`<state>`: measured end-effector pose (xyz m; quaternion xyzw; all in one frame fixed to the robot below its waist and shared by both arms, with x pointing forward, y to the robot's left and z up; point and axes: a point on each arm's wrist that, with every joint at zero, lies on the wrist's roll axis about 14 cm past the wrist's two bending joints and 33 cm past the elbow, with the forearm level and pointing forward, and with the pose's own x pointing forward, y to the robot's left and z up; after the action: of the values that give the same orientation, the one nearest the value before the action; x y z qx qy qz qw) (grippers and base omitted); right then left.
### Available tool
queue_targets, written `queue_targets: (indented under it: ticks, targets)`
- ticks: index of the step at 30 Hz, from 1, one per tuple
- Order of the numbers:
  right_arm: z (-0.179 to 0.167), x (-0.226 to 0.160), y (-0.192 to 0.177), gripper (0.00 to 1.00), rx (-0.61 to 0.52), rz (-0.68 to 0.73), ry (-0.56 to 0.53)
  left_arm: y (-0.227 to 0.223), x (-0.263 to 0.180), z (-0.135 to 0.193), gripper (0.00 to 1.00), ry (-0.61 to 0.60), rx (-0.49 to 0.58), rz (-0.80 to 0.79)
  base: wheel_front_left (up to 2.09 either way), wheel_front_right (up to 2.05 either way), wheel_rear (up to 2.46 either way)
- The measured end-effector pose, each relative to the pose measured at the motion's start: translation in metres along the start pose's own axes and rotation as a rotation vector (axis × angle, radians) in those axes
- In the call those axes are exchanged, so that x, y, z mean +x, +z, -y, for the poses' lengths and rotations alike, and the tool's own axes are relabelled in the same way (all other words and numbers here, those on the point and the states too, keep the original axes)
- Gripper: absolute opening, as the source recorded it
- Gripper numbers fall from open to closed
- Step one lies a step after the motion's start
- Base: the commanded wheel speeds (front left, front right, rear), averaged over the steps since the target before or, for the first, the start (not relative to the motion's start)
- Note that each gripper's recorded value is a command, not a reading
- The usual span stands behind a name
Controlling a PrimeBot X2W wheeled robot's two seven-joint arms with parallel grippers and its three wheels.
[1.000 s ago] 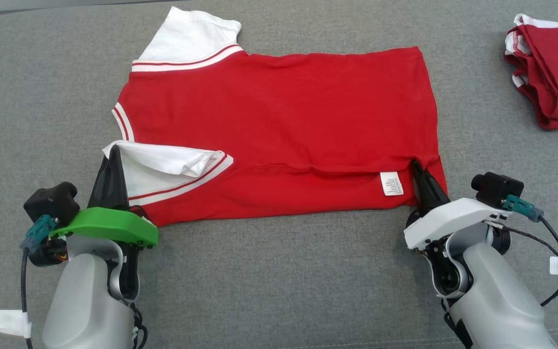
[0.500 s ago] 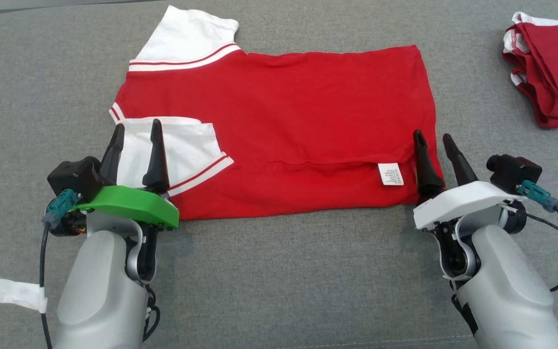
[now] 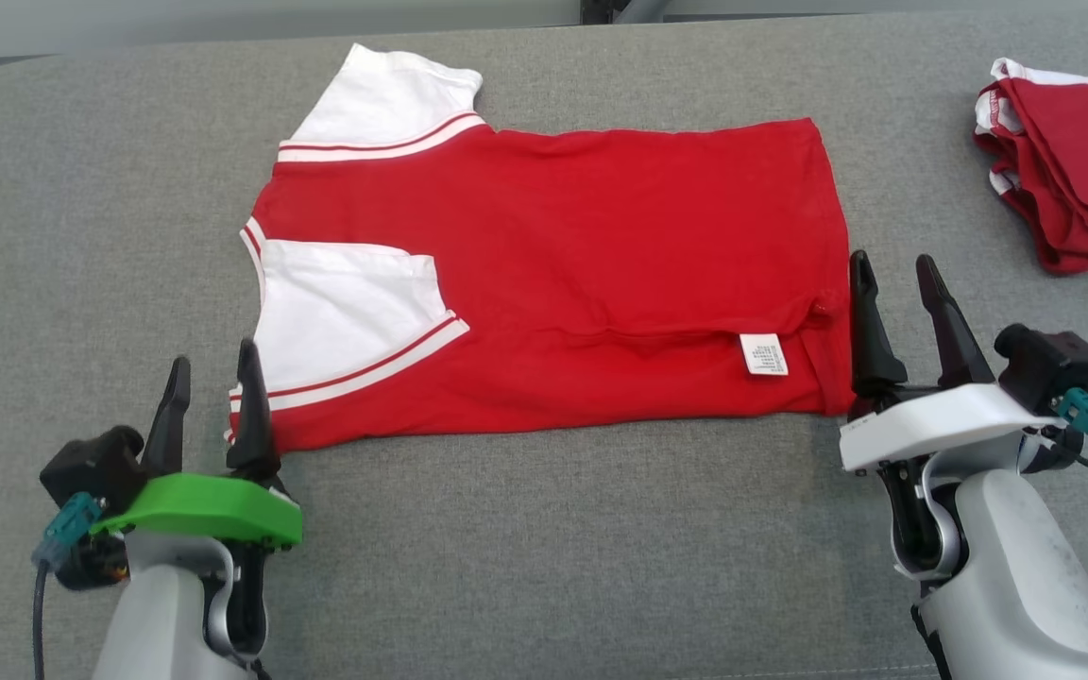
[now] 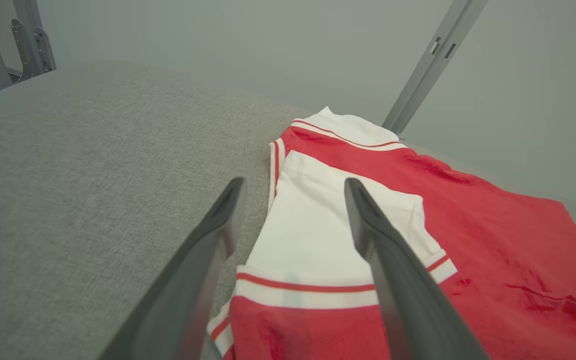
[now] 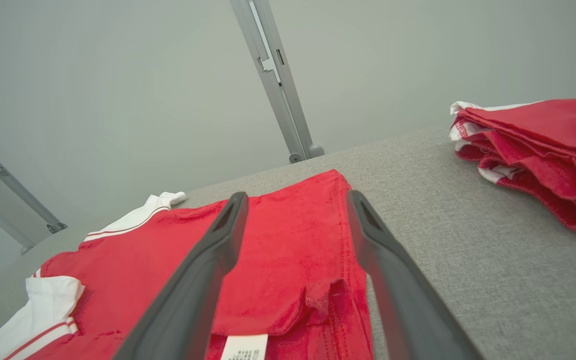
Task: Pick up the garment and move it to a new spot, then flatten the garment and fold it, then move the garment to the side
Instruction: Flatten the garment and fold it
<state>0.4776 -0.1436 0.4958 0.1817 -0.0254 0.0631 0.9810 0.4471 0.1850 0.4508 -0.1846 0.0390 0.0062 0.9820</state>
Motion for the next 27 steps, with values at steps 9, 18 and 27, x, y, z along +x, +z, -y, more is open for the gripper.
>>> queue_targets:
  ticks: [9, 18, 27]
  targets:
    - [-0.001, -0.035, -0.001, 1.00, -0.037, -0.011, -0.009, -0.042, -0.047, -0.037, 1.00, 0.124, -0.034, -0.151, 0.00, 0.00, 0.00]
    - [0.009, -0.047, 0.002, 1.00, -0.033, -0.014, -0.040, -0.071, -0.044, -0.035, 1.00, 0.133, -0.087, -0.292, 0.00, 0.00, 0.00]
    - [0.022, -0.053, -0.005, 1.00, -0.032, -0.043, -0.077, -0.082, -0.029, -0.033, 0.00, 0.128, -0.082, -0.338, 0.00, 0.00, 0.00]
